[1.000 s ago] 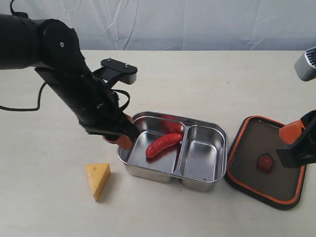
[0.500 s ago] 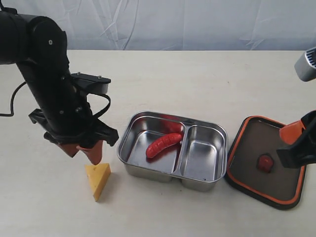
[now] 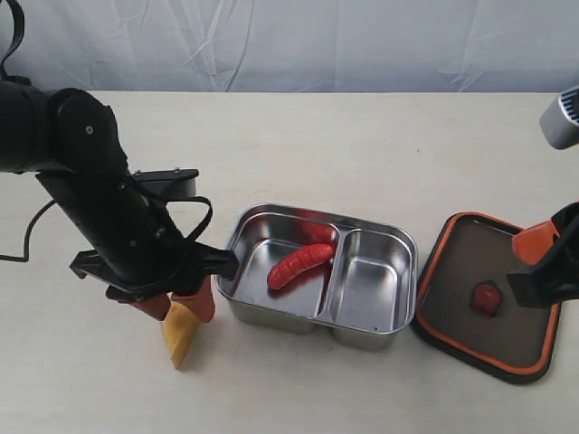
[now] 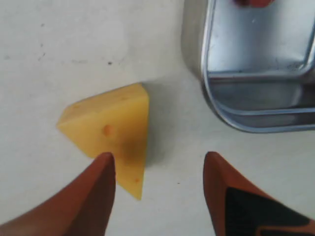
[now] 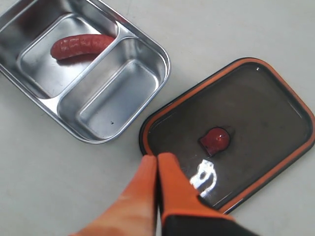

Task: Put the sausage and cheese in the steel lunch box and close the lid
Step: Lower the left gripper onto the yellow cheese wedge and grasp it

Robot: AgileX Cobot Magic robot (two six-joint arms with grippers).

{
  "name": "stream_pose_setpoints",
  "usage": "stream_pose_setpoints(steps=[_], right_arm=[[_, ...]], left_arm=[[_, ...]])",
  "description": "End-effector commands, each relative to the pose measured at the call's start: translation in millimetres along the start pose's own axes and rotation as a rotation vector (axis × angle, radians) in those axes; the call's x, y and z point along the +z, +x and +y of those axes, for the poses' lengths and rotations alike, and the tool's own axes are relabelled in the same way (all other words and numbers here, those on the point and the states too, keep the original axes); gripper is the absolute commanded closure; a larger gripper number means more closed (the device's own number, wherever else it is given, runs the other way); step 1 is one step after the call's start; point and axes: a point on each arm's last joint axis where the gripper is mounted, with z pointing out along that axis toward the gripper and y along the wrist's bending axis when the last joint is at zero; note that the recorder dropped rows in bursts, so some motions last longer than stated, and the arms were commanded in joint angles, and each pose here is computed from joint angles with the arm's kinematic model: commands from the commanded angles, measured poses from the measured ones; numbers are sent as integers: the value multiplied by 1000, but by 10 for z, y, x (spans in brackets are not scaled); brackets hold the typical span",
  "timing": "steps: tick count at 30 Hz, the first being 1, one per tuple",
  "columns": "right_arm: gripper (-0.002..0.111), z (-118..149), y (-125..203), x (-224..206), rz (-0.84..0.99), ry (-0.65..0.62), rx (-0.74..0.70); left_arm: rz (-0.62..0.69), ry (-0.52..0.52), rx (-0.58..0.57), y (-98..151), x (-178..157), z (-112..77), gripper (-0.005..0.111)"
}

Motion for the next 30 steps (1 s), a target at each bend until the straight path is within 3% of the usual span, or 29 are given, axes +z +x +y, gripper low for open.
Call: stream_pose_setpoints(steps=[1, 13, 22, 30], right_arm=[[108, -5, -12, -25, -8, 7, -6], [108, -5, -10, -25, -6, 7, -6], [108, -5, -10, -25, -6, 7, -6], [108, -3, -11, -25, -8, 5, -4]], left_arm=[[-21, -8, 28, 16, 1, -25, 55], [45, -12, 27, 76, 0, -20, 55], [24, -20, -19, 57, 1, -13, 54], [50, -78, -36, 81, -2, 39, 33]])
